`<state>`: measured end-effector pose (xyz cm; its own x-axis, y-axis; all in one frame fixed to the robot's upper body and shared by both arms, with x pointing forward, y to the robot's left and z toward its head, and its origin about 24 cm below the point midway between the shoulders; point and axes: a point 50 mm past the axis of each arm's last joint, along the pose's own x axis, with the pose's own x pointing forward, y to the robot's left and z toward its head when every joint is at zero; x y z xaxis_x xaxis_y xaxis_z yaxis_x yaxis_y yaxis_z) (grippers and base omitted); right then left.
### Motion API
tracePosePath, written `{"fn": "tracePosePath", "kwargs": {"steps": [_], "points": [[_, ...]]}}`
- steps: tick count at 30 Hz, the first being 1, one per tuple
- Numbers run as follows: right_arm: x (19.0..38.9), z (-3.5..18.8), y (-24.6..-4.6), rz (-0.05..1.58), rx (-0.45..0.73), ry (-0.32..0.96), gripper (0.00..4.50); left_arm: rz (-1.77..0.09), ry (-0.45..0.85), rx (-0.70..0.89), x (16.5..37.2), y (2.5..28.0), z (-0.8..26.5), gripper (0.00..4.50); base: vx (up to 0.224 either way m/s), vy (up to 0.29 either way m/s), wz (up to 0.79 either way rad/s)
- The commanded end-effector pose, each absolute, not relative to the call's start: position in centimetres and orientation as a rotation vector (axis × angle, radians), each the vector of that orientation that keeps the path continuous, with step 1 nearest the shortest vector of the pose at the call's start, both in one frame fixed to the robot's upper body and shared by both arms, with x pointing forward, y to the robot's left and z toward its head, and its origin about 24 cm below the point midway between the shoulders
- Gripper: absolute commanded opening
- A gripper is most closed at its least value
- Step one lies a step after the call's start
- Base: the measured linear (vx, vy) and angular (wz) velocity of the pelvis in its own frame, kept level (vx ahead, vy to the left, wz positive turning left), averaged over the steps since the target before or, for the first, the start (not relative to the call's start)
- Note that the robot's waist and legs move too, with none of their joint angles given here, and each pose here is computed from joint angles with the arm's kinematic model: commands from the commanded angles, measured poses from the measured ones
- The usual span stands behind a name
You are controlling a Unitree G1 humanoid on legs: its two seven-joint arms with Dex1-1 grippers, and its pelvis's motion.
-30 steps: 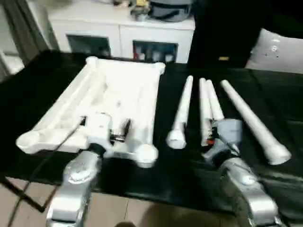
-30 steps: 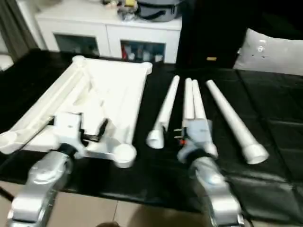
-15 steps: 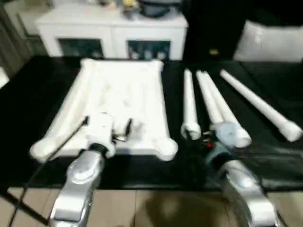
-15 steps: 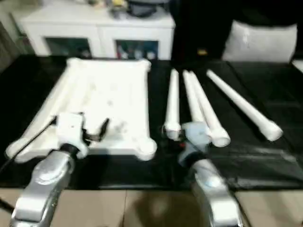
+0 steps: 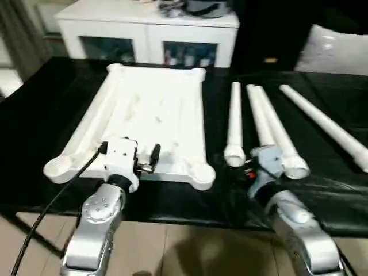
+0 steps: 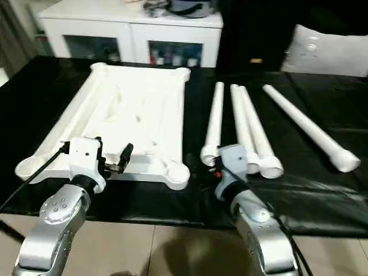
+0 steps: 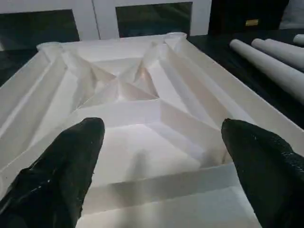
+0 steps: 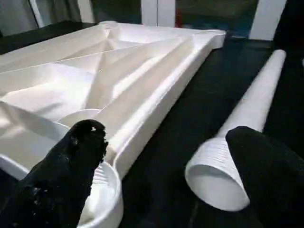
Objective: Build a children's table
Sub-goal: Move to table
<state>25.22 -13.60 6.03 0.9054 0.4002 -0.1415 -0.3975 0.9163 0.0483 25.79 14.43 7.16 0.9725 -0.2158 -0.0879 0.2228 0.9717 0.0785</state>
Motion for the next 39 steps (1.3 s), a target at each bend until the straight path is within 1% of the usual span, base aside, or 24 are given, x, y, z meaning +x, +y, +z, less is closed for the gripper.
{"fn": "tracePosePath", "kwargs": {"steps": [1,10,22,32,35,39], "points": [[25.2,6.6,-13.7,0.413,0.007,0.13,4.5,-0.244,0.058,0.088,25.7,14.1,7.6,4.46,0.0,0.0,0.0],[25.3,6.6,-14.0,0.388,-0.005,0.131,4.5,-0.292,0.074,0.103,25.5,13.6,7.3,4.46,0.0,0.0,0.0],[25.3,6.5,-14.2,0.377,-0.015,0.135,4.5,-0.273,0.089,0.114,25.5,13.7,6.9,4.46,0.024,0.003,0.0],[25.2,6.5,-14.4,0.368,-0.02,0.139,4.5,-0.29,0.102,0.117,25.4,13.6,6.7,4.46,-0.067,-0.001,-0.02],[25.2,6.5,-14.5,0.363,-0.026,0.138,4.5,-0.32,0.124,0.136,25.4,13.5,6.5,4.46,0.0,0.0,0.0],[25.2,6.6,-14.9,0.379,-0.043,0.139,4.5,-0.438,0.19,0.149,25.2,13.0,5.9,4.46,0.0,0.0,0.0]]}}
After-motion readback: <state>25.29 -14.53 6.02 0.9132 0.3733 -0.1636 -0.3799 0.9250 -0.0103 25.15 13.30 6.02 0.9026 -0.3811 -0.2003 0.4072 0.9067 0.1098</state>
